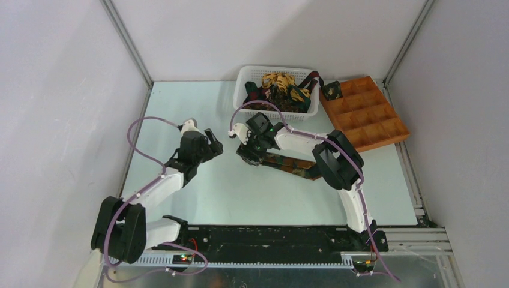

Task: Roll the ties
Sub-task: Roll the tie at the center of the board.

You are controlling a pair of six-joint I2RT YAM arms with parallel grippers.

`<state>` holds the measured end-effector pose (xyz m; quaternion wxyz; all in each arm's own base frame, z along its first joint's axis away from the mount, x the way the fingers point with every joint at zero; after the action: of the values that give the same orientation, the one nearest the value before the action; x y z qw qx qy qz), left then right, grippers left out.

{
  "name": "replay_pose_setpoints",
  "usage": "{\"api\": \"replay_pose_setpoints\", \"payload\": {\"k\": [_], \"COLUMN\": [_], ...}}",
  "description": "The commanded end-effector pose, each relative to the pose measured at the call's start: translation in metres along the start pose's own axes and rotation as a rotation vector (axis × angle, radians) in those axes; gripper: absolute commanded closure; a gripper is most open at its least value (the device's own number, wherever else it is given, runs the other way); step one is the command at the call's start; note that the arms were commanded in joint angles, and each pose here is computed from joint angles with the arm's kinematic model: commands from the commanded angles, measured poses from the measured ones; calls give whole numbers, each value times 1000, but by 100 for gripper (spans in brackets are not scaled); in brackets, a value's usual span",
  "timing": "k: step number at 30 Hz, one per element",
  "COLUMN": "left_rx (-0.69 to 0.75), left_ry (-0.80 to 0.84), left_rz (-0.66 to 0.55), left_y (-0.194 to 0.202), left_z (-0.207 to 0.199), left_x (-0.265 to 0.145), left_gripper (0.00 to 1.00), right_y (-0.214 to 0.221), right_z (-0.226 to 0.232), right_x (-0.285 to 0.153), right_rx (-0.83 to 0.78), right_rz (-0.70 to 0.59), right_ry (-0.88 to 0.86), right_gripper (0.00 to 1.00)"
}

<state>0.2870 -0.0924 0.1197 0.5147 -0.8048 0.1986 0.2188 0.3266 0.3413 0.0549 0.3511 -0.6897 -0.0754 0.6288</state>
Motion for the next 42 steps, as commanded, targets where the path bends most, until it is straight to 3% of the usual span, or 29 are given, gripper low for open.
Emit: {"api": "replay_pose_setpoints", "payload": {"k": [1,12,19,21,22,25,27,37,42], "left_rx": [0,2,4,5,6,9,12,24,-13], "left_ry": [18,25,25,26,26,21,14,-31,-21], "left_rz": [-21,-10,-9,-9,-7,-4,-7,-61,-130], "left_y": [-4,-3,-3,-3,-3,-3,-3,-17,-28], "left_z": [-1,-2,-3,-3,-3,-2,-1,2,0], "left_x": [2,4,4,4,4,4,4,-5,-12], "left_gripper": [20,20,20,20,20,20,20,15,10], "right_y": [-3,1,1,1,0,-5,-13,-77,-95], "right_z": [-3,-2,0,0,1,1,1,-18,-18], "right_x": [2,7,9,9,9,6,0,-71,-119], "right_rx": [-2,-3,-7,-7,-10,-3,6,199,383], "right_rz": [0,19,23,21,19,1,-29,-309,-599], "right_ry": [27,26,23,26,29,32,39,262,265], "right_gripper": [29,60,61,55,41,15,4,0,1]}}
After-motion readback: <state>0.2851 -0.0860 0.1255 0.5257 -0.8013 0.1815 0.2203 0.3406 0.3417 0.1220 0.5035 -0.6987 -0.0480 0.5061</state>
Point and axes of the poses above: each gripper's point midway between its finger pads, its own x axis out along the fingers, its own z axis along the line the jaws close on, y = z × x, the point moved 5 cm from there along -x, back along the fingers, and after that the axes turned 3 degrees about x, right-handed, at the moved point
